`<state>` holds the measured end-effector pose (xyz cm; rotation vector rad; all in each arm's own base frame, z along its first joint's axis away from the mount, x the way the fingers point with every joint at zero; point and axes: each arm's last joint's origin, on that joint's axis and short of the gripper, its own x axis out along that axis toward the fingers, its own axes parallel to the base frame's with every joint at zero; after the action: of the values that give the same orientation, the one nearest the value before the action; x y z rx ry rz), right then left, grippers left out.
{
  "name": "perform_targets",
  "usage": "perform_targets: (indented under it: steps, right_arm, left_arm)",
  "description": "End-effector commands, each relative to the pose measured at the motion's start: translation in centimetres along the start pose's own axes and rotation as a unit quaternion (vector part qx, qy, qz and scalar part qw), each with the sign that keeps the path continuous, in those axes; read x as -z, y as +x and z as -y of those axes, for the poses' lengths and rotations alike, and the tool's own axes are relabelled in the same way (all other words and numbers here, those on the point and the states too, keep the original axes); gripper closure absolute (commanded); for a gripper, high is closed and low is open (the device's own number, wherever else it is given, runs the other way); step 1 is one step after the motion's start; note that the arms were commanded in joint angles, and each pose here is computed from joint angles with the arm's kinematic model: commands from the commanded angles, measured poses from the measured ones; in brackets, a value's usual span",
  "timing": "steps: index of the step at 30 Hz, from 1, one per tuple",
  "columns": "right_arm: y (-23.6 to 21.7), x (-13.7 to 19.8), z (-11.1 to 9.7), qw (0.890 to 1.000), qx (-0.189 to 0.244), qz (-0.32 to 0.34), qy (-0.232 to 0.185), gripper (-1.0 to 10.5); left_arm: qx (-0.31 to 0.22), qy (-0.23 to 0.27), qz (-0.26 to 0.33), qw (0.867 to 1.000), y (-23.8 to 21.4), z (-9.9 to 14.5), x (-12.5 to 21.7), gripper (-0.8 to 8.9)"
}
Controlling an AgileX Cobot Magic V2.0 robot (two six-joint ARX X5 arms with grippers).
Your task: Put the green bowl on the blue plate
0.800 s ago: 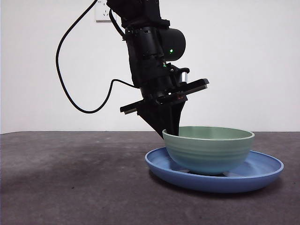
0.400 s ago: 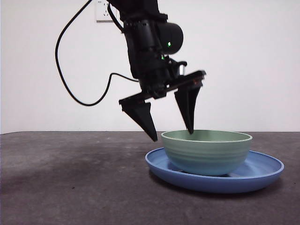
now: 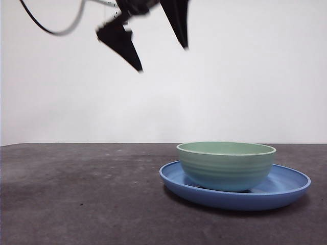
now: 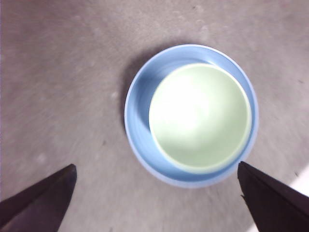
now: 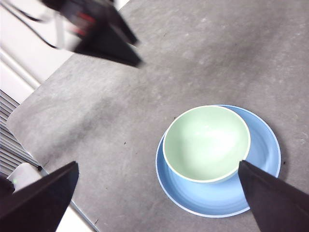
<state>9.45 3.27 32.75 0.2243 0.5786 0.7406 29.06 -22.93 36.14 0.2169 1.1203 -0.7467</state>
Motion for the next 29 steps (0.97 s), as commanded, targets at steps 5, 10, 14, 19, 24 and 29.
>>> perform_targets:
  steps: [5,10,14,19,24,29]
  right_arm:
    - [-0.3,-0.5,-0.3,1.0,-0.004,0.007,-0.007,3.2]
    - [-0.3,-0.5,-0.3,1.0,-0.004,0.007,-0.007,3.2]
    - [-0.3,-0.5,-0.3,1.0,-0.004,0.007,-0.007,3.2]
    - [-0.3,-0.5,-0.3,1.0,-0.004,0.007,-0.007,3.2]
    - [-0.3,-0.5,-0.3,1.0,-0.004,0.007,-0.007,3.2]
    - [-0.3,-0.5,-0.3,1.0,-0.004,0.007,-0.007,3.2]
  left_arm:
    - [-0.009,0.007,0.056,0.998,-3.1,-0.8,6.6,2.75]
    - [-0.018,0.007,0.106,0.994,-4.6,-1.4,11.2,2.74]
    - [-0.021,0.024,0.16,0.987,-5.7,-1.2,14.9,2.74]
    - [0.044,0.063,0.202,0.976,-6.7,-0.4,19.3,2.74]
    - [0.096,0.083,0.222,0.967,-8.1,0.4,22.1,2.74]
    - [0.096,0.093,0.237,0.962,-9.0,0.7,23.1,2.74]
